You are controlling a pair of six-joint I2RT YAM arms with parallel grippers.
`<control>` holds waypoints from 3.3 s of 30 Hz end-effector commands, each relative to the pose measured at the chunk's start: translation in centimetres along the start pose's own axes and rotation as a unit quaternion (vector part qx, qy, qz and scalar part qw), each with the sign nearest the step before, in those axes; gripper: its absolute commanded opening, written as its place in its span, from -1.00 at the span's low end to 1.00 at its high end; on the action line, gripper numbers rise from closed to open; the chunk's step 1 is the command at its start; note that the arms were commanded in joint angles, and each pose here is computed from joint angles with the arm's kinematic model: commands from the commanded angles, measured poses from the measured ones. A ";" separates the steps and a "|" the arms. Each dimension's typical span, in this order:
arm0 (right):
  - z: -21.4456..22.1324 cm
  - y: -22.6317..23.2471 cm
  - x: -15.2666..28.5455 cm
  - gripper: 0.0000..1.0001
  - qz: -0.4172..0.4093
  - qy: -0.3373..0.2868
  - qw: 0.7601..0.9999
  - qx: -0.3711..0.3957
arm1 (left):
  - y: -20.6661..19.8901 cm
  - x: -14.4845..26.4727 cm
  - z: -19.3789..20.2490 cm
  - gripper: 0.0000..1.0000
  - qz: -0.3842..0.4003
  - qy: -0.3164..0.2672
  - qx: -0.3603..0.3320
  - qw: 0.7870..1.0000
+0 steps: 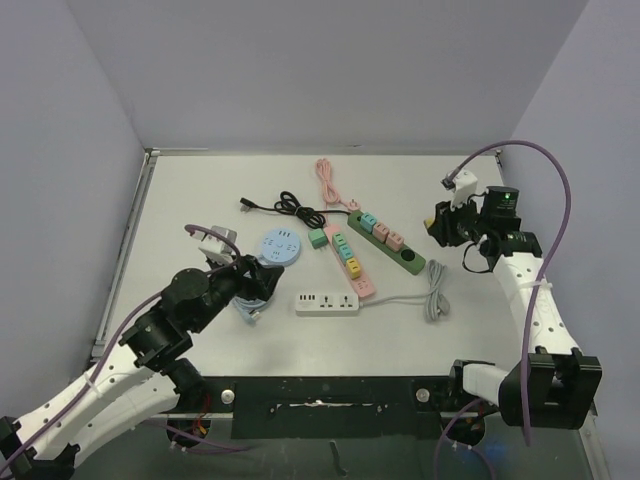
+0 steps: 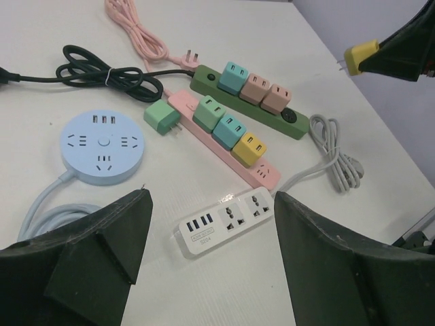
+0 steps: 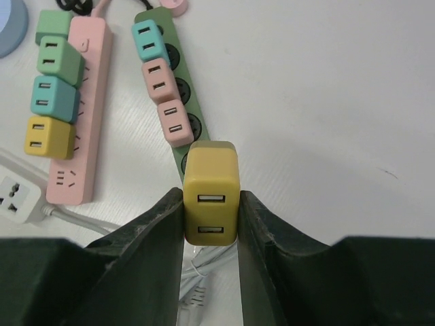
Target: Insert the plug
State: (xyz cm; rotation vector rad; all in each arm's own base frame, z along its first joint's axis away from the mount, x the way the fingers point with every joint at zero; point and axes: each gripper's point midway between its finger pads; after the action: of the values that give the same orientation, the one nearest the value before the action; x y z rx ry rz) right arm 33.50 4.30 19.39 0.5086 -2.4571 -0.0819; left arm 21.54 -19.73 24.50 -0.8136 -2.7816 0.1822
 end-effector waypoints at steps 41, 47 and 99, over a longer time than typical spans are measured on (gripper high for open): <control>7.9 0.3 -8.3 -1.00 -0.099 0.232 0.960 0.122 | 1.0 0.7 0.7 0.44 -0.014 -0.004 -0.007 1.000; 8.4 1.2 -9.1 -1.00 -0.120 0.233 0.957 0.120 | 0.9 0.7 0.7 0.44 -0.013 -0.004 -0.006 1.000; 5.8 0.8 -10.7 0.15 0.003 0.185 0.977 0.103 | 1.1 0.2 0.8 0.45 -0.017 0.003 -0.021 1.000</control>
State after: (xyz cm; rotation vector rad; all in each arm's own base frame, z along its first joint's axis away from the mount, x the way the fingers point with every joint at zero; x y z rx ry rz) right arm 35.09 7.78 4.76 0.5439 -1.9066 0.3497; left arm 21.19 -18.67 21.97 -0.7609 -2.7512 0.1117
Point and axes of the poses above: each gripper's point midway between its finger pads, its own x axis back along the fingers, its own y axis along the line the jaws close on, z = x × y, and after that the axes turned 12 degrees about -x, right-handed
